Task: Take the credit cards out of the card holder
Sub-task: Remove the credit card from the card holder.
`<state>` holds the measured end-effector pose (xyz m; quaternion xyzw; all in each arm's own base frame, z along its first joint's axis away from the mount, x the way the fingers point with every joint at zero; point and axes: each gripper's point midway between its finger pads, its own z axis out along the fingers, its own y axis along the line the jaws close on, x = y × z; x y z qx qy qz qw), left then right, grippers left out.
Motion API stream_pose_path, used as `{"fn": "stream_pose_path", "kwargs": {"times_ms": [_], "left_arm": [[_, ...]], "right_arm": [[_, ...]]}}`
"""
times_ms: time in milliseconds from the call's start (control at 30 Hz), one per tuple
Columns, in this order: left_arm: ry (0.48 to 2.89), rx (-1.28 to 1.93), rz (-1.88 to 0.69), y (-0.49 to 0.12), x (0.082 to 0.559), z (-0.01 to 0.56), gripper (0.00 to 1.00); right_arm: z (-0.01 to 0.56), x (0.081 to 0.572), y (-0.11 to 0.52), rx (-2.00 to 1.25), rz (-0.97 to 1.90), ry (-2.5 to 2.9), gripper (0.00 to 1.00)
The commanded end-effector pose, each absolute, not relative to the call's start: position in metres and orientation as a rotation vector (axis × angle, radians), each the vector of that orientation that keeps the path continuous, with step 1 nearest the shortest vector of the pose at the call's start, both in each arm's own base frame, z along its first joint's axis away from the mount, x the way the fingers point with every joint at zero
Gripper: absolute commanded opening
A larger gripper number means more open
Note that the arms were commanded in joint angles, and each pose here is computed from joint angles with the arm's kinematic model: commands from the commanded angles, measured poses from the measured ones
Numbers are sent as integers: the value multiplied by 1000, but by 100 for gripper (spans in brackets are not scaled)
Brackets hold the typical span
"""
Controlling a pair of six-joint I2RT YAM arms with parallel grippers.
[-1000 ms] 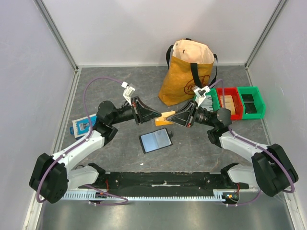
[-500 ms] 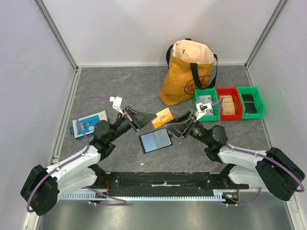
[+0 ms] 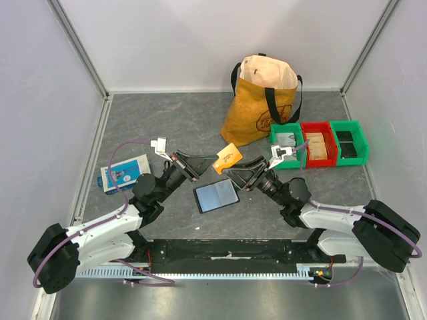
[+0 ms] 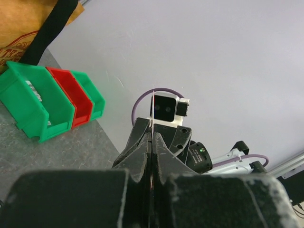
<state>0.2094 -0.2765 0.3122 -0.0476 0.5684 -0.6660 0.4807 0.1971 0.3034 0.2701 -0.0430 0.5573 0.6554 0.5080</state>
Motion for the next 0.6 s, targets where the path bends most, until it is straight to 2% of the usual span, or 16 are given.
{"fn": "stream_pose_path", "kwargs": {"times_ms": [0,200,267,333,433,467,500,567], "left_arm": [[1320,-170,-1662,-269,207,323,2],[1351,-198,-1665,-267,207,313,2],[1351,-201,-1666,-266,207,313,2],[1358,-206,-1667,-267,206,311,2],[1362,-212,-1672,-266,206,310,2],[1363,-216,-1671,-266,206,310,4],[1365,-216,-1667,-266,206,310,7],[1376,-215,-1648,-265,207,309,23]], "right_arm": [[329,196,288,-73,1597,1085,48],[338,196,287,-88,1569,1073,48],[340,197,286,-86,1559,1070,45],[341,197,285,-84,1554,1067,35],[337,199,286,-86,1547,1091,4],[335,199,286,-79,1544,1099,0],[331,201,285,-73,1537,1114,0],[324,206,280,-41,1502,1142,0]]}}
